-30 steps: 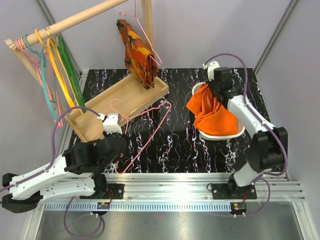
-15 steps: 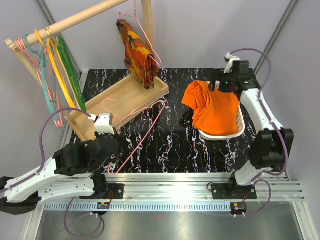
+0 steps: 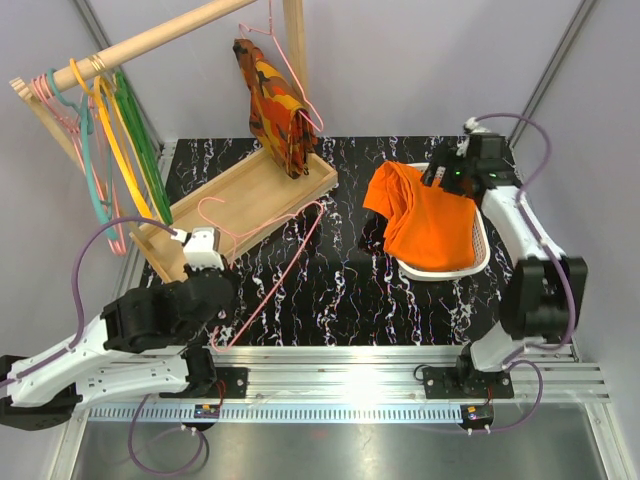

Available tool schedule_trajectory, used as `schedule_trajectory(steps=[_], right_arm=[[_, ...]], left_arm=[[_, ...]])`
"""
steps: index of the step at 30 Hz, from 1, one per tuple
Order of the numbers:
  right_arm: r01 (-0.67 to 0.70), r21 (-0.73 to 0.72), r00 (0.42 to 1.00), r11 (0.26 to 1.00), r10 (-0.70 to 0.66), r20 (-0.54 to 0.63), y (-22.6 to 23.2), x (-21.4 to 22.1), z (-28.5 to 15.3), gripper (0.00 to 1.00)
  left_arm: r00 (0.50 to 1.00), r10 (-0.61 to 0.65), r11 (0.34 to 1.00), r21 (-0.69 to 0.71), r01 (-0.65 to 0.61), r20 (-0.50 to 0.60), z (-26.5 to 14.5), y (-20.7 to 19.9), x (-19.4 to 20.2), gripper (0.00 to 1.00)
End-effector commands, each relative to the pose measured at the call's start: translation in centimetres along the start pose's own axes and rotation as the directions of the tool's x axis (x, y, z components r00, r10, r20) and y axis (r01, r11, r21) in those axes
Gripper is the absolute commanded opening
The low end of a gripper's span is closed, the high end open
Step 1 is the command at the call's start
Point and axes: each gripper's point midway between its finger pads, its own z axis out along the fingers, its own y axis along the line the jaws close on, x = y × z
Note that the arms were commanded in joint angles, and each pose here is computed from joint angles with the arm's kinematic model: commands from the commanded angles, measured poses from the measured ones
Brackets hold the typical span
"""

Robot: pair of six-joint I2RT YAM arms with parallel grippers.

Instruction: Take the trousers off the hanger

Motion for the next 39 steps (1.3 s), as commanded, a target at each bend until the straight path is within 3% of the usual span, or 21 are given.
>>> schedule_trajectory(steps=[1,4,7,12,15,21,24,28,31,35,39], right_arm=[[0.126,0.099,0.978,0.987,-0.106,-0.182,-0.8,5.5,4.8,0.95],[0.291,0.184,0.902,0.939,-0.205,-0.380,-2.7,10.3,7.5,0.97],[0.388,0.249,0.841,0.887,-0.230,-0.490,-4.7,13.8,9.2,0.98],[0.526,0.416,0.791,0.742,-0.246,-0.560,-8.9,15.6,9.7,1.00],[0.526,0.454,0.803,0.719,-0.244,-0.543,-9.6,15.8,9.8,1.00],[0.392,0.354,0.882,0.849,-0.237,-0.408,-5.5,13.5,9.8,0.99],[0.302,0.326,0.942,0.896,-0.229,-0.244,-2.6,7.9,7.2,1.00],[0.213,0.268,0.976,0.940,-0.216,-0.018,1.5,-0.5,0.1,0.99],[0.176,0.173,0.979,0.969,-0.191,0.075,4.0,-3.3,-5.6,1.00],[0.141,-0.076,0.977,0.987,-0.126,0.175,8.1,-3.4,-12.7,0.99],[0.168,-0.324,0.967,0.931,-0.092,0.239,10.8,-0.1,-19.0,0.99]], left_arm=[[0.995,-0.068,0.998,-0.006,0.068,0.077,-0.9,0.2,-2.8,0.00],[0.993,-0.064,0.997,-0.040,0.069,0.099,-1.4,1.0,-3.6,0.00],[0.989,-0.059,0.994,-0.088,0.071,0.132,-1.8,1.6,-4.9,0.00],[0.981,-0.019,0.972,-0.228,0.063,0.191,-2.0,3.1,-6.9,0.00],[0.979,0.000,0.956,-0.288,0.061,0.205,-1.6,3.1,-8.1,0.00],[0.977,0.003,0.949,-0.309,0.063,0.212,-0.1,2.0,-9.8,0.00],[0.973,0.005,0.940,-0.333,0.074,0.230,0.0,2.0,-11.3,0.00],[0.966,0.018,0.930,-0.360,0.079,0.258,0.1,1.8,-13.5,0.00],[0.962,0.028,0.922,-0.380,0.081,0.271,0.1,1.4,-15.3,0.00],[0.953,0.075,0.887,-0.456,0.070,0.294,-0.2,1.9,-17.8,0.00],[0.943,0.108,0.855,-0.513,0.073,0.314,-0.7,2.3,-20.6,0.00]])
